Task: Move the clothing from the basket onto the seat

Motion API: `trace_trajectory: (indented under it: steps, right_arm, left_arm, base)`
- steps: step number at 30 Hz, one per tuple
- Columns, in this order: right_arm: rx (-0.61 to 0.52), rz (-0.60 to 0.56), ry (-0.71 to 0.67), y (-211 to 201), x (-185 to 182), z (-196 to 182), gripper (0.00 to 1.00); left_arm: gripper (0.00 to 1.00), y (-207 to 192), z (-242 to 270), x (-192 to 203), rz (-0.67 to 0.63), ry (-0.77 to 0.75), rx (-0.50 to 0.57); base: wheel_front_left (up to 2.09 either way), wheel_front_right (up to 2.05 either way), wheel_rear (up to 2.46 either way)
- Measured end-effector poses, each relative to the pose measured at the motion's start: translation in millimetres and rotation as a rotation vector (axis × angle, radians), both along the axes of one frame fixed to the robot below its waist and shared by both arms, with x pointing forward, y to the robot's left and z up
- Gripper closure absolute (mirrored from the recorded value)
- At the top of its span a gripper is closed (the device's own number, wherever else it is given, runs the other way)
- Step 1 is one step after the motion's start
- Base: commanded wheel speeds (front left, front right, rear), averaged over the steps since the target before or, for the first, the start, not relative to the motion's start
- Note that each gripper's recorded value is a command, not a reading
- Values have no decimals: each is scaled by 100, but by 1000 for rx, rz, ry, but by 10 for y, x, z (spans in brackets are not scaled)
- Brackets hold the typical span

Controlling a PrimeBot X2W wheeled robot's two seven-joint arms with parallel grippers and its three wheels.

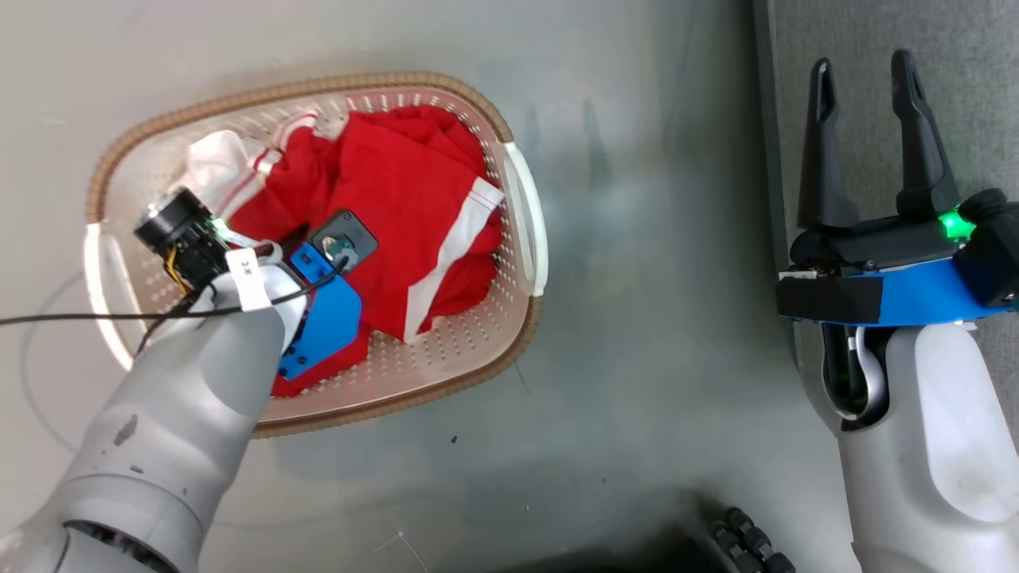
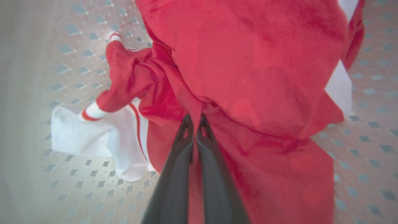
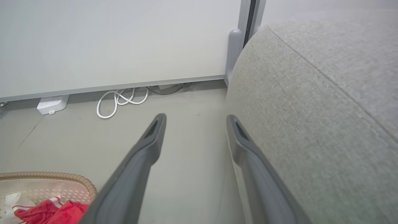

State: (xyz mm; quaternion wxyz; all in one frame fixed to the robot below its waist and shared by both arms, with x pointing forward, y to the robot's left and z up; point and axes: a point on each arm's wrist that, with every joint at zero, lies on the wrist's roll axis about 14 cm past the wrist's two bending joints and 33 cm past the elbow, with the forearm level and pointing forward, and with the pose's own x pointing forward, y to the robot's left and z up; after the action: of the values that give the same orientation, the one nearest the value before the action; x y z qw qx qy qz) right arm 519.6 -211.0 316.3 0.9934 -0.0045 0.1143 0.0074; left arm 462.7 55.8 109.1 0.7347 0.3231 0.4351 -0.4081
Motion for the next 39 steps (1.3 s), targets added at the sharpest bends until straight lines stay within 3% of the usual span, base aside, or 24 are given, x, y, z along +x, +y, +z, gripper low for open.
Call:
trace_trajectory:
  steps: [16,28,39]
  right_arm:
    - [24,43,-101,216,-20,600,0]
    - [30,85,-159,339,-198,1024,0]
    - [47,122,-200,500,-441,1333,0]
  left_arm:
    - [100,-55,872,-52,104,-124,-197]
    - [100,-58,1673,-14,251,-263,-360]
    - [100,-319,2688,106,305,-462,-608]
  base:
    - [0,0,0]
    - [0,0,0]
    - [0,0,0]
